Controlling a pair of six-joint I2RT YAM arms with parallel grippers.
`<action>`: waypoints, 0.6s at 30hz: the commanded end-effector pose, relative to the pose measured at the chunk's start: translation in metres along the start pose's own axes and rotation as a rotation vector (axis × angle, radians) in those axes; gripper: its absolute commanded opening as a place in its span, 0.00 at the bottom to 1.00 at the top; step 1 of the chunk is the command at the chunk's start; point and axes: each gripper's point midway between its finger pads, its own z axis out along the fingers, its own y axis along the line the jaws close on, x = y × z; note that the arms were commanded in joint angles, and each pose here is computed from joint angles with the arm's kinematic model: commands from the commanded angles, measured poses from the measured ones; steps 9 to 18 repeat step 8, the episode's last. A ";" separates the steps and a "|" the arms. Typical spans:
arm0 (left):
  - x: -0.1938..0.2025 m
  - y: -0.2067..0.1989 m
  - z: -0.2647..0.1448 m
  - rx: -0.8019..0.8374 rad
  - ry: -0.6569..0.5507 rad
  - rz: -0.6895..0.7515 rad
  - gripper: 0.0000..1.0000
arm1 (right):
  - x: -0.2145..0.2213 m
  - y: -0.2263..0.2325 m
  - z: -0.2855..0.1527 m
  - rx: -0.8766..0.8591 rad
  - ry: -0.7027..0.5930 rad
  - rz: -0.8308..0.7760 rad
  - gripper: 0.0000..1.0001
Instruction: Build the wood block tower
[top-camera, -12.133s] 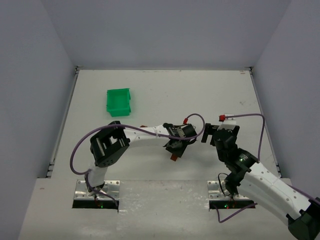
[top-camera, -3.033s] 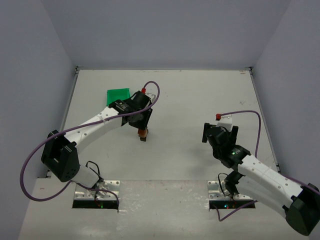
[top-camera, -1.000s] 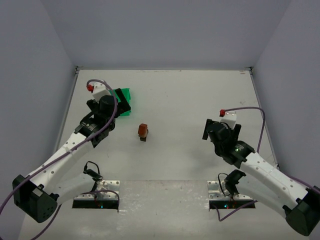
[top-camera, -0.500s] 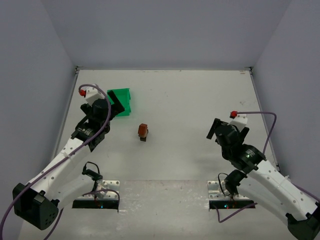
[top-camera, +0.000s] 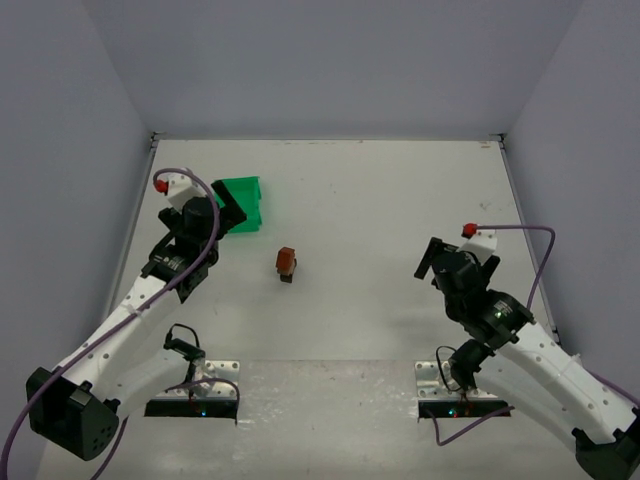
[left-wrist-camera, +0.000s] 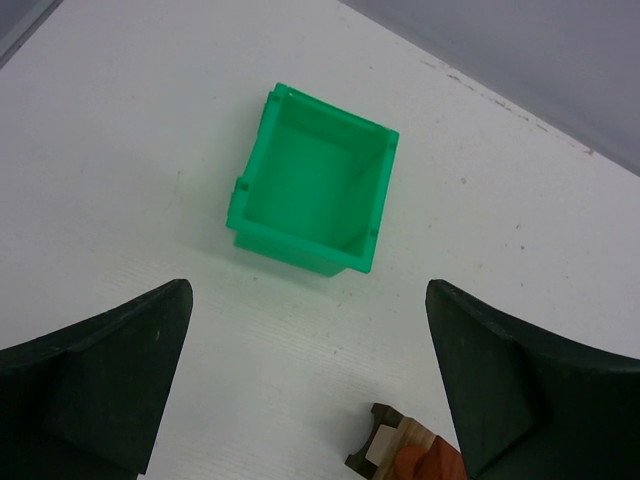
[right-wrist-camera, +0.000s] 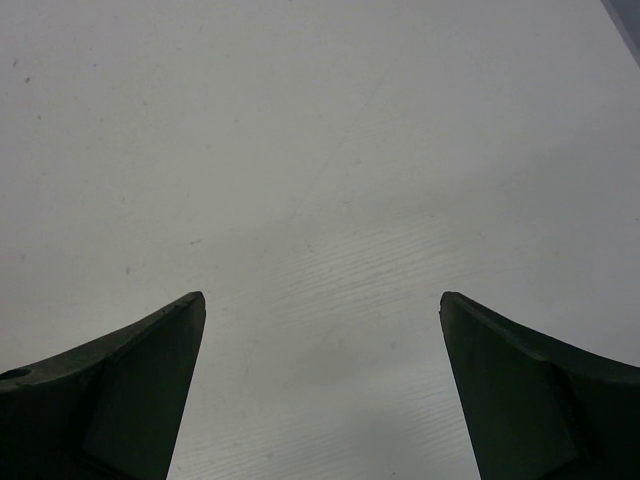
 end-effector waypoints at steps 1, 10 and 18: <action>-0.011 0.002 0.004 -0.005 -0.032 -0.045 1.00 | -0.004 -0.006 0.000 0.032 -0.016 0.001 0.99; -0.012 0.008 0.007 -0.022 -0.026 -0.059 1.00 | 0.002 -0.004 0.004 0.038 0.013 -0.050 0.99; -0.012 0.008 0.007 -0.022 -0.026 -0.059 1.00 | 0.002 -0.004 0.004 0.038 0.013 -0.050 0.99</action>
